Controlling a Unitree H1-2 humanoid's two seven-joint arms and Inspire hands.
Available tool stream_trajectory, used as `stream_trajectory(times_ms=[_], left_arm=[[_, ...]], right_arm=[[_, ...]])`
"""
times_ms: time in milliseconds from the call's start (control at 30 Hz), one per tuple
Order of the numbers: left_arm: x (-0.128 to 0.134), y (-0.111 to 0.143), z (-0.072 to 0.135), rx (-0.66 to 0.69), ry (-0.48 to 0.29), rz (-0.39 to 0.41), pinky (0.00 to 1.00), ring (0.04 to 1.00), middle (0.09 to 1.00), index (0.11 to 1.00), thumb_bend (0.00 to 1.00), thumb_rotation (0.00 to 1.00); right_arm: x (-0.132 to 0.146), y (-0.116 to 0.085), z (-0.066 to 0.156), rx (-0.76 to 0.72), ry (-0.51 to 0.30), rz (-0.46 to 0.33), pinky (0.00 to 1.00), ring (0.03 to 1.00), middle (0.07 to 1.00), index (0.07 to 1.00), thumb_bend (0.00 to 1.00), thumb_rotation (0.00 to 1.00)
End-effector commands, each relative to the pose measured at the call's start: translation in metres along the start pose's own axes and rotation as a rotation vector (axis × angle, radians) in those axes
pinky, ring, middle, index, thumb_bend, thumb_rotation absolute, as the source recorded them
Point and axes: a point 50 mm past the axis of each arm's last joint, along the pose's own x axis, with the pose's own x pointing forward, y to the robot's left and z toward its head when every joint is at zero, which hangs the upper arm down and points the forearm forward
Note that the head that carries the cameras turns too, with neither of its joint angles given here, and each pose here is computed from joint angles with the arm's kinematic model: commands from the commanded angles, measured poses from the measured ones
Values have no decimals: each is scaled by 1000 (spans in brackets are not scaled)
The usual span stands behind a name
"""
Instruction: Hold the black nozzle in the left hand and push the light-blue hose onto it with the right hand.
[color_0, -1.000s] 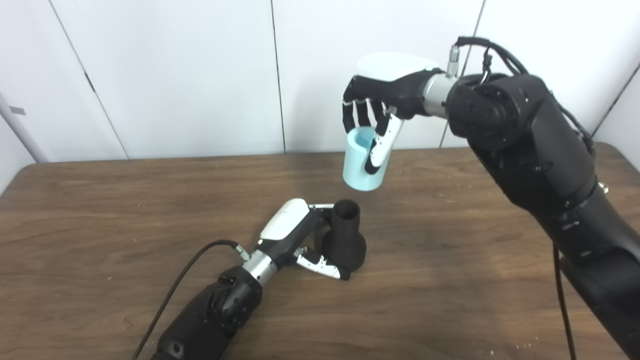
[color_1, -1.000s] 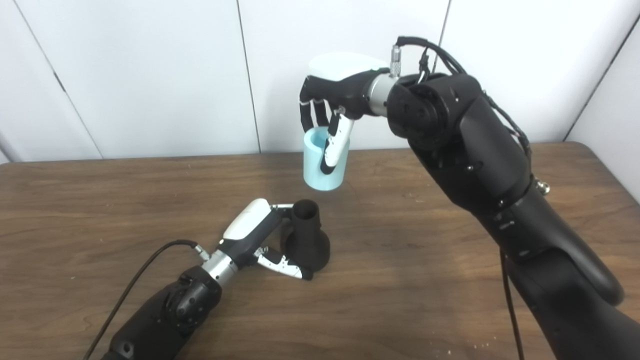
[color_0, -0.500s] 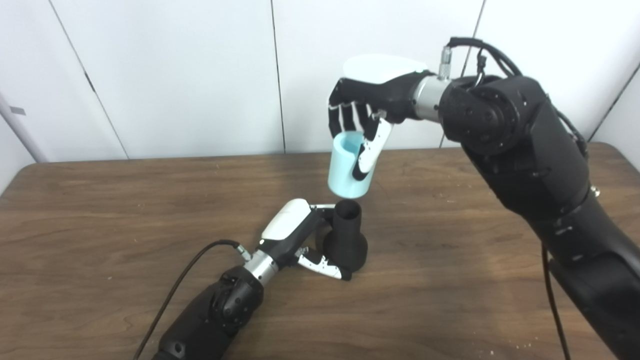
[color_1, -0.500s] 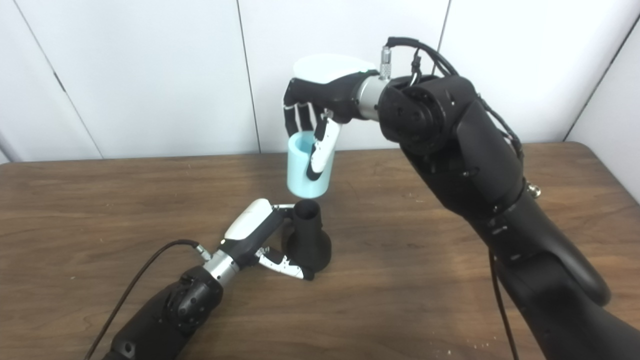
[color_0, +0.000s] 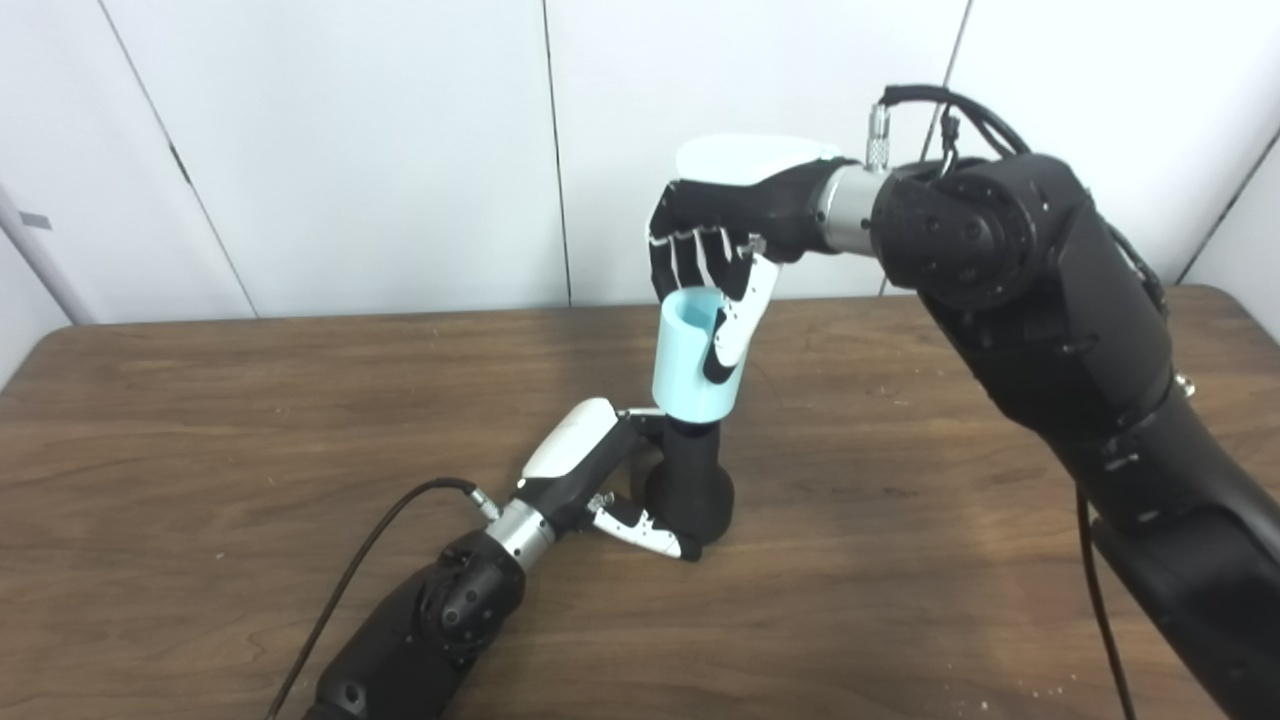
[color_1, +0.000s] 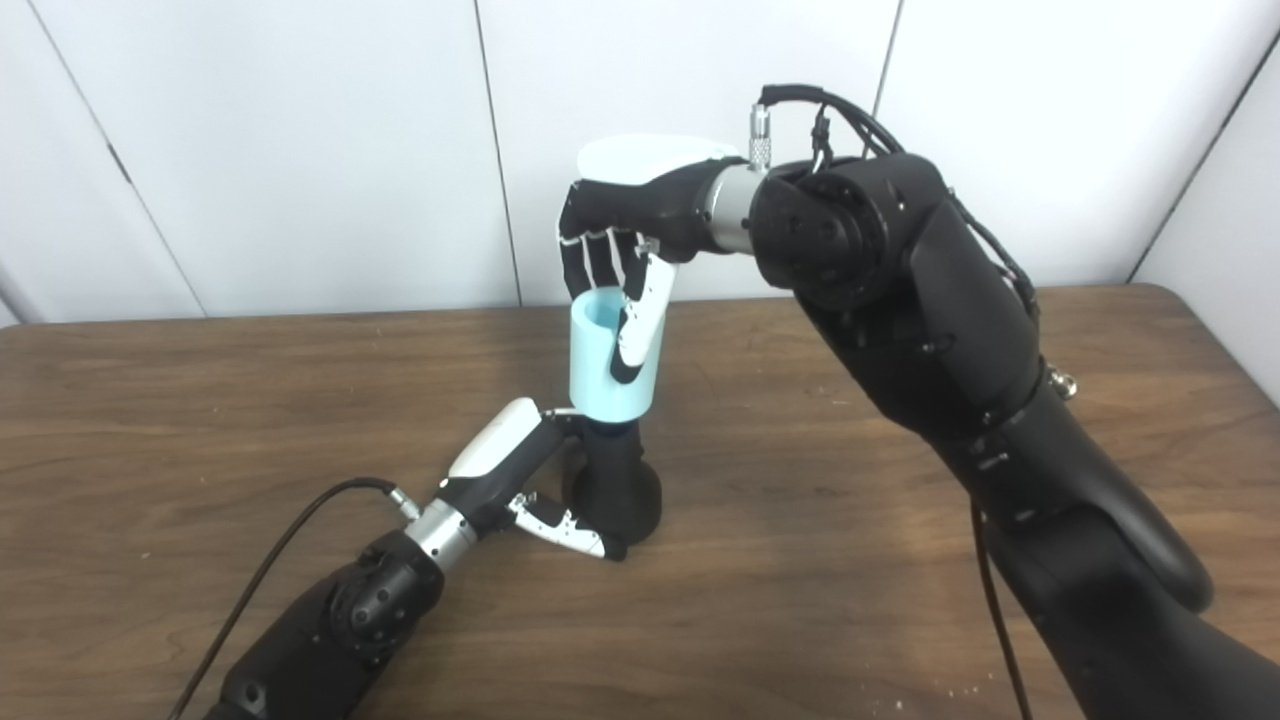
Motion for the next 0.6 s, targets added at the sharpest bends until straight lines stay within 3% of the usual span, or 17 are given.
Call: stream_trajectory(times_ms=[0,300,567], left_arm=[[-72,-92,-43,-56,285,-326,766,559,452,474,517,85],[-71,-91,-40,-47,267,-317,756,564,450,475,517,85],[-70,-91,-40,-46,257,-312,756,573,460,475,517,85]], right_arm=[[-17,-36,11,-49,-19,-116,364,439,486,476,531,0],[-15,-33,12,-75,-5,-102,426,502,512,453,529,0],[-10,-20,14,-74,-12,-71,351,451,502,462,530,0]])
